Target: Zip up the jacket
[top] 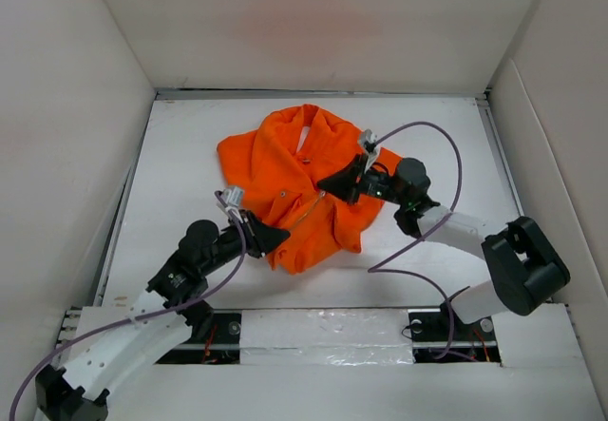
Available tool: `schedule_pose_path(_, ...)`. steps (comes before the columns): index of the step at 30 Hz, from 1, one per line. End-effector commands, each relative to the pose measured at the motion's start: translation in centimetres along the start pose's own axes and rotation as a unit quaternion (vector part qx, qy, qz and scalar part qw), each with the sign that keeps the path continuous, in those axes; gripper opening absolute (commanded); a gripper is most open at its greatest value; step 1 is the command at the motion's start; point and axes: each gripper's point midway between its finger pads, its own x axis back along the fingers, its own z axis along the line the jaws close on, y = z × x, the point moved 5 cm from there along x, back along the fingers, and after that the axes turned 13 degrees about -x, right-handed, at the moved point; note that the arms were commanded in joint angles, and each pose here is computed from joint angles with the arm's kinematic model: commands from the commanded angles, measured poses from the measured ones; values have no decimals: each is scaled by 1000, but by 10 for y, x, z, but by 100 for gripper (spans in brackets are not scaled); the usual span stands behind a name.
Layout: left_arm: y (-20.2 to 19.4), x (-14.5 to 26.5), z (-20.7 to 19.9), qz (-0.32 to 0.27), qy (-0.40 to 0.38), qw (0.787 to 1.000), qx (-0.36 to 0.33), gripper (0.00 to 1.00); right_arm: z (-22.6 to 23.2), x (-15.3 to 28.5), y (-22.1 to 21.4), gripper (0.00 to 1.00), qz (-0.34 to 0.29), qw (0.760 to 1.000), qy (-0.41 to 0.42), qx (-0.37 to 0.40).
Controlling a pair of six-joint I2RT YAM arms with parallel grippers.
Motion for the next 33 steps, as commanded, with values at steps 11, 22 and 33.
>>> schedule_pose_path(11, 161, 127, -79, -246, 71, 962, -98, 0, -54, 34, 278, 0, -305, 869, -329, 207)
schedule_pose_path(22, 209, 238, -82, -373, 213, 899, -87, 0, -139, 106, 422, 0, -355, 736, -510, 268)
schedule_pose_path(33, 199, 205, -57, -322, 267, 904, -87, 0, -168, 153, 417, 0, -344, 735, -523, 263)
